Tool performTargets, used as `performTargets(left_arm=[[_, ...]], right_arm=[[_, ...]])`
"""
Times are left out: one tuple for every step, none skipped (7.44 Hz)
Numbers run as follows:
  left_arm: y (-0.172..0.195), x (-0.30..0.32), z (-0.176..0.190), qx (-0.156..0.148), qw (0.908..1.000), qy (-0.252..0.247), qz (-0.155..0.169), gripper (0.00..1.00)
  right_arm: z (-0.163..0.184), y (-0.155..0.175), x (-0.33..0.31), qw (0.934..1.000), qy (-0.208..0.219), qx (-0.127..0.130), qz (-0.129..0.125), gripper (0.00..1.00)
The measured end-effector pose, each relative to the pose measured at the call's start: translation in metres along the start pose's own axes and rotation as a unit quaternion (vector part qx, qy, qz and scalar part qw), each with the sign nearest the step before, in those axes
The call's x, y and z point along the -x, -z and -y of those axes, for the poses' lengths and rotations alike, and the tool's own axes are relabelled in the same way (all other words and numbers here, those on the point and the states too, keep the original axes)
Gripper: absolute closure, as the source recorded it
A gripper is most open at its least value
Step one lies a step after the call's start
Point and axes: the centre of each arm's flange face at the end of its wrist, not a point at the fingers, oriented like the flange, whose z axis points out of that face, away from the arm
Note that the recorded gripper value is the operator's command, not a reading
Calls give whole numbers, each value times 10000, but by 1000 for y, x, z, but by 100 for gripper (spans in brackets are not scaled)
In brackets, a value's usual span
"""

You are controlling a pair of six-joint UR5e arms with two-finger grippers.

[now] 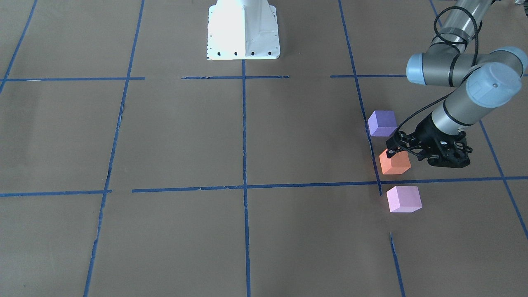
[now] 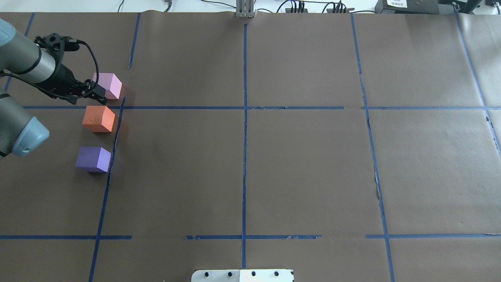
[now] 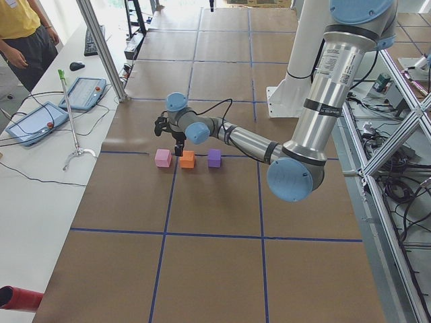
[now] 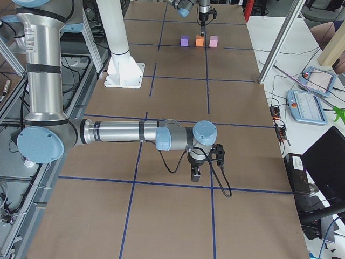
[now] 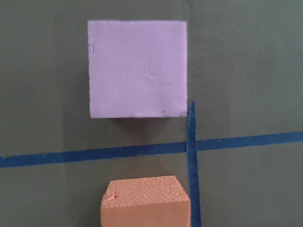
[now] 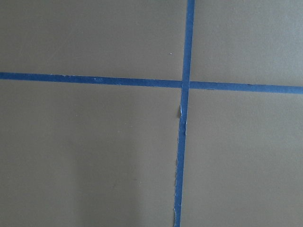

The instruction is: Arrange blocks in a line

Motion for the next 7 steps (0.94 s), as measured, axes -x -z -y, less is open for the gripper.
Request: performTargets(left_arm=[[26, 2, -2, -108, 9999, 51, 10, 0], [40, 4, -3, -155, 9998, 78, 23, 0], [51, 17, -2, -211, 9997, -36, 70, 0], [67, 51, 3, -285, 9989, -343, 161, 0], [87, 103, 11, -350, 9972, -617, 255, 0], [107, 163, 17, -408, 9953, -786, 384, 0], [125, 225, 19, -426, 9936, -891, 555, 0]], right_arm=[[0, 0, 0, 10000, 1, -1, 0, 0], [0, 0, 0, 10000, 1, -1, 0, 0], [0, 0, 0, 10000, 2, -2, 0, 0], [0, 0, 0, 10000, 1, -1, 0, 0], [0, 0, 0, 10000, 0, 0, 0, 0], [0, 0, 0, 10000, 1, -1, 0, 0], [0, 0, 0, 10000, 2, -2, 0, 0]])
